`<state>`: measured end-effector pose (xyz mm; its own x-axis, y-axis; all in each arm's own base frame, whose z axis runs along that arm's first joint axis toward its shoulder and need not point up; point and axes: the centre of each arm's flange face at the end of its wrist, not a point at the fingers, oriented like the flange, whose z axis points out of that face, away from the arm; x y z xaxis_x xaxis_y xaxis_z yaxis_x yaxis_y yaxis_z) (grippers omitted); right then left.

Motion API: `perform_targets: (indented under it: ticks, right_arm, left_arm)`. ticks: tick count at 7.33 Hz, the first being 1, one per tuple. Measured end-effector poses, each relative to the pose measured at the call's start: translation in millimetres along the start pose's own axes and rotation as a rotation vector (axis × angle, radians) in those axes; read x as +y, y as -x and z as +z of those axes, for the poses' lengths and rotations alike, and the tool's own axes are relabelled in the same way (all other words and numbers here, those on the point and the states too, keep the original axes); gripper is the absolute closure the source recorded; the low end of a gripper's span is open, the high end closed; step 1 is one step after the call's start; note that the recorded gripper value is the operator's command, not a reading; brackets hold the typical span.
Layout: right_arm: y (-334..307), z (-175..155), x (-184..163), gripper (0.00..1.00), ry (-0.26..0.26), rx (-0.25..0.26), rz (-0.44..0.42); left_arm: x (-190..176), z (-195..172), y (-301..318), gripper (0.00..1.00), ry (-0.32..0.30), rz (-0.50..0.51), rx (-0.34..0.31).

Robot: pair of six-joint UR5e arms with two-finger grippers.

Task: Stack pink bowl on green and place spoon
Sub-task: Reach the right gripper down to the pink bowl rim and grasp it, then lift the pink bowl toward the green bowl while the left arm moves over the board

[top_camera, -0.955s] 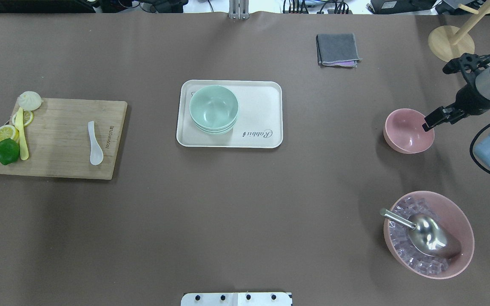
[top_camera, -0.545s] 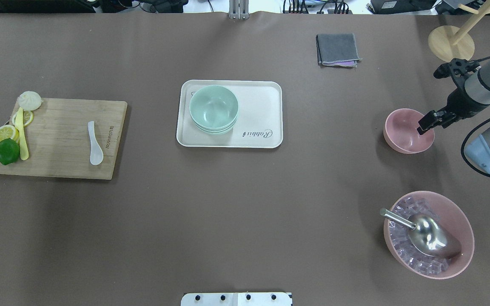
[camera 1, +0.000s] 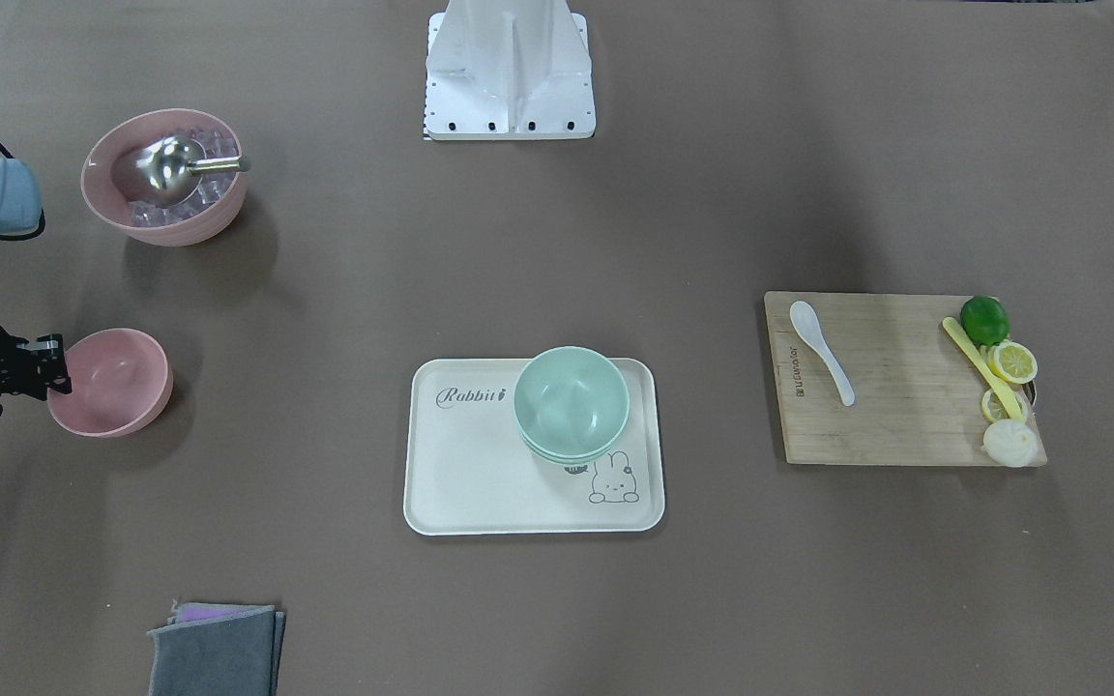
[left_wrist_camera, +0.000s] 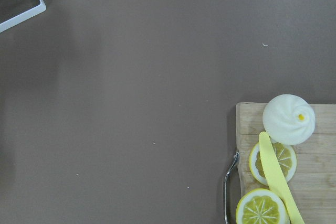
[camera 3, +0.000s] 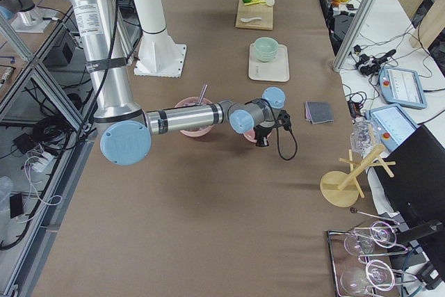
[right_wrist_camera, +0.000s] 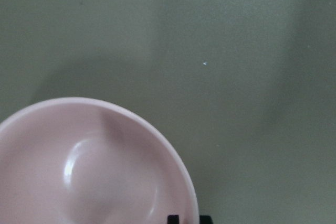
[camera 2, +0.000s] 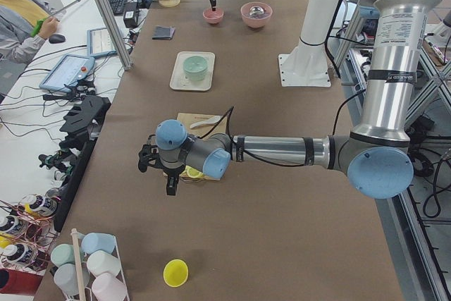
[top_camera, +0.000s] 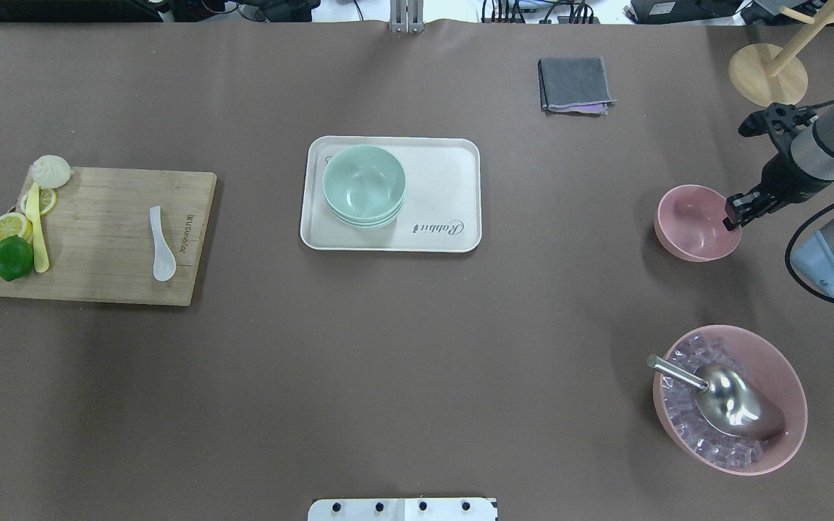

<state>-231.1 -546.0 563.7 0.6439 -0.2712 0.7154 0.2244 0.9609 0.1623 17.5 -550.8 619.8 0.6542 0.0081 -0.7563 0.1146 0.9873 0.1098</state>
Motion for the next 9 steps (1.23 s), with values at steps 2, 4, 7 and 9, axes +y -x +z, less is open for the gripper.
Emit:
perform_targets:
  ticks: [2,4,7,9]
  right_arm:
    - [16.0,-11.7,-11.4,1.0,-0.024,-0.014,-0.002]
    - [77.0,-39.6,-53.4,1.0,-0.085,-0.057,0.088]
    - [206.4,-86.6,-113.2,1.0,-0.156,-0.163,0.28]
    - [308.5,-106.8,-133.1,1.0,-0.184,-0.23,0.399]
  left_arm:
    - [-13.2,1.4,-27.6,0.03,-0.004,-0.065,0.015]
    - [-29.0,15.7,-116.8,0.03,0.014,-0.151,0.056]
    - [-37.3,39.4,-240.4,0.03,0.061,-0.275,0.112]
    - [-15.2,69.4,-296.0,0.03,0.067,-0.303,0.086]
